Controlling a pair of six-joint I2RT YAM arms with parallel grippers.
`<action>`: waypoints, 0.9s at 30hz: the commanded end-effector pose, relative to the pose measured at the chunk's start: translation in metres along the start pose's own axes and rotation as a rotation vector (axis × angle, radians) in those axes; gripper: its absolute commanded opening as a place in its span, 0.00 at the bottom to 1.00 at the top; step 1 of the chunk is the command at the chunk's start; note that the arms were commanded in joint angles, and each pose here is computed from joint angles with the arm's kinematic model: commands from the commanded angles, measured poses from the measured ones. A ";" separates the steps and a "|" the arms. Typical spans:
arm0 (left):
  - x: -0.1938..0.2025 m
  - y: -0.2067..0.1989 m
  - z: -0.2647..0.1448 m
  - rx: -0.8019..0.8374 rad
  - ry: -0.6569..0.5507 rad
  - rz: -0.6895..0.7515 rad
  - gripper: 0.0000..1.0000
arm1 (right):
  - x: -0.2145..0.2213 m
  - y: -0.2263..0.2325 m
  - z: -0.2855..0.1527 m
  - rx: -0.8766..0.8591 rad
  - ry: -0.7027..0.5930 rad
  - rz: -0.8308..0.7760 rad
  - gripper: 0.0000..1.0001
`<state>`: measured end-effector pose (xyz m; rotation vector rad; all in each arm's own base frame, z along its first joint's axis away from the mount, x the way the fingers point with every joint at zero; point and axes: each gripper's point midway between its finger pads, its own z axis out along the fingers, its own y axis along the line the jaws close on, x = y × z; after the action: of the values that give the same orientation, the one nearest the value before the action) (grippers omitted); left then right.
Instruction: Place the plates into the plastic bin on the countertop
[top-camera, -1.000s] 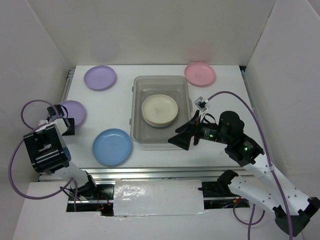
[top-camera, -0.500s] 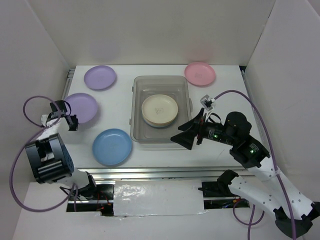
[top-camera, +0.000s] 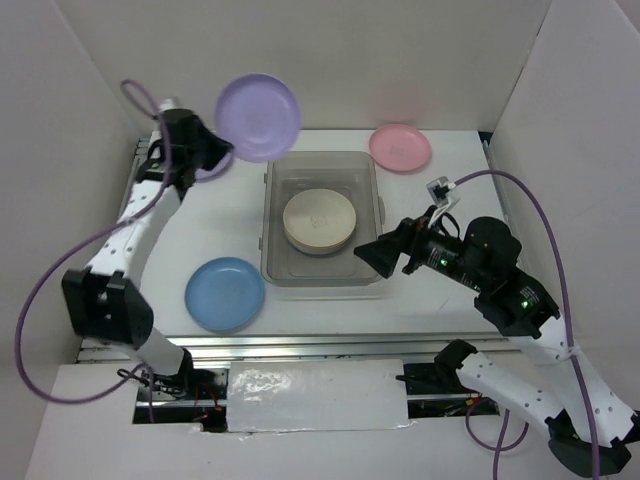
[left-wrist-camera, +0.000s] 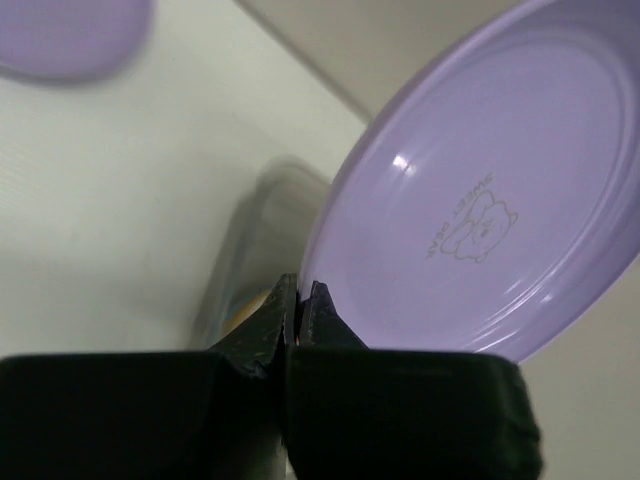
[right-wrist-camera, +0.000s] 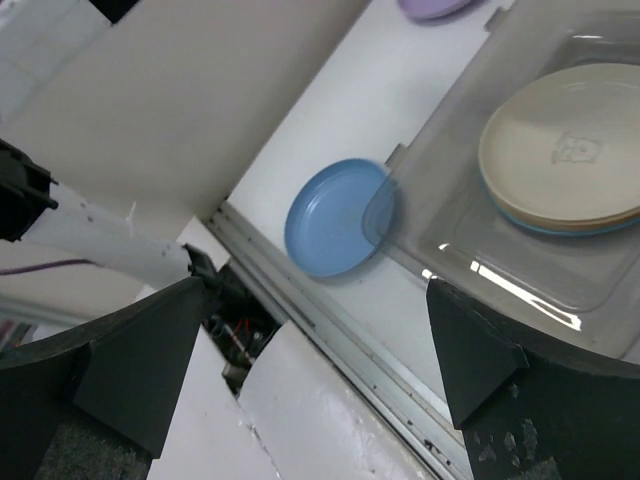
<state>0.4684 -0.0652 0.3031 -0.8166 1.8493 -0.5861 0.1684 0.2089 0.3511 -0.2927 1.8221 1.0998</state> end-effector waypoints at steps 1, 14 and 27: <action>0.121 -0.003 0.029 -0.021 0.339 0.239 0.00 | -0.019 -0.022 -0.003 0.150 -0.049 0.036 1.00; 0.229 0.024 0.061 -0.114 0.582 0.357 0.00 | -0.009 -0.030 -0.004 0.156 -0.032 0.090 1.00; 0.226 0.039 0.042 -0.206 0.561 0.361 0.05 | -0.009 -0.026 0.000 0.130 -0.025 0.104 1.00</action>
<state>0.4336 -0.2118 0.0985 -0.4451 2.5916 -0.3925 0.1887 0.1894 0.3380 -0.1029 1.9212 1.0205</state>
